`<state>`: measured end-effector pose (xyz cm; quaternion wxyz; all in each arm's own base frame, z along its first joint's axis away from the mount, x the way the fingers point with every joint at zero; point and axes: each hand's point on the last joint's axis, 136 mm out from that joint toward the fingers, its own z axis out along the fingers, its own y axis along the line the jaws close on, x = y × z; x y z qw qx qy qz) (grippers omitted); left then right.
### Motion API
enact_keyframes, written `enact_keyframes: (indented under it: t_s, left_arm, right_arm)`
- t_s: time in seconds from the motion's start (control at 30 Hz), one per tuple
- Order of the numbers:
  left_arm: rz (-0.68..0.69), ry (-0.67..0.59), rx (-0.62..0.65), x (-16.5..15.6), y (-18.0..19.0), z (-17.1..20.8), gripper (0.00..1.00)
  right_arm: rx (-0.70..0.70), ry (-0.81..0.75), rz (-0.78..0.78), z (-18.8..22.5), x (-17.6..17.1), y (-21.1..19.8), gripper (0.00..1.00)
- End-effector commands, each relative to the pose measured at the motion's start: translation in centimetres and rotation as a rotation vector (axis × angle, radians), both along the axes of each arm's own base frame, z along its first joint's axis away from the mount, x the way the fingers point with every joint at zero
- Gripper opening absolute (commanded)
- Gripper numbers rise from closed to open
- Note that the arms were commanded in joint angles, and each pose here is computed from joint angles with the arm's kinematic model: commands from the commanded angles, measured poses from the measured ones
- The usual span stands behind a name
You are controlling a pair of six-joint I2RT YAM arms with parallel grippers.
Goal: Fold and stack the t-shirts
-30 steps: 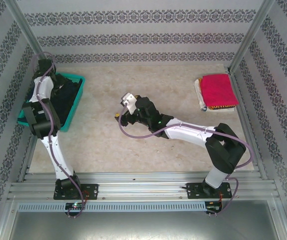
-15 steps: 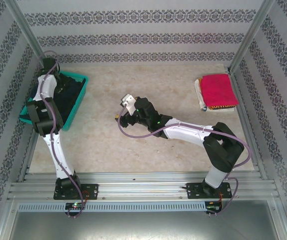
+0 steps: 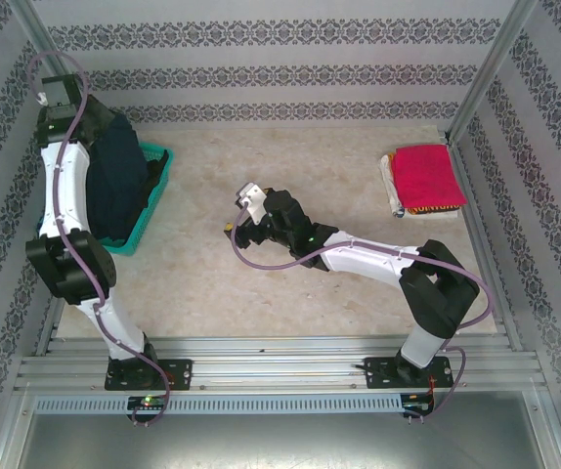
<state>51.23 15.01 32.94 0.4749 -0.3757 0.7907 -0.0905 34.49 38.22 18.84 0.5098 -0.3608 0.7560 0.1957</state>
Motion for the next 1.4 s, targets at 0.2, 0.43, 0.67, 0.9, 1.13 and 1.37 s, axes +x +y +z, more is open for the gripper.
enact_keyframes:
  t_s: [0.2, 0.43, 0.67, 0.9, 1.13, 1.37]
  left_arm:
    - [-0.134, -0.234, 0.179, -2.9, -6.3, 13.2, 0.0]
    - [-0.353, -0.316, 0.262, -4.8, -16.0, 18.3, 0.0]
    - [-0.581, -0.371, 0.338, -6.7, -26.9, 19.7, 0.0]
    - [-0.785, -0.325, 0.268, -6.0, -34.9, 16.1, 0.0]
    - [-0.927, -0.267, 0.203, -5.0, -41.3, 12.7, 0.0]
    - [-0.997, -0.303, 0.18, -5.3, -44.5, 13.2, 0.0]
  right_arm:
    - [0.068, 0.008, 0.016, 1.6, -1.0, 0.4, 0.98]
    - [0.107, 0.019, -0.002, 2.2, -1.6, -0.4, 0.98]
    - [0.115, 0.037, -0.026, 1.7, -2.3, -2.2, 0.98]
    - [0.15, 0.067, -0.085, 1.4, -2.7, -5.3, 0.98]
    - [0.224, 0.088, -0.198, 1.7, -2.5, -10.1, 0.98]
    - [0.285, 0.127, -0.27, 1.6, -2.0, -13.0, 0.98]
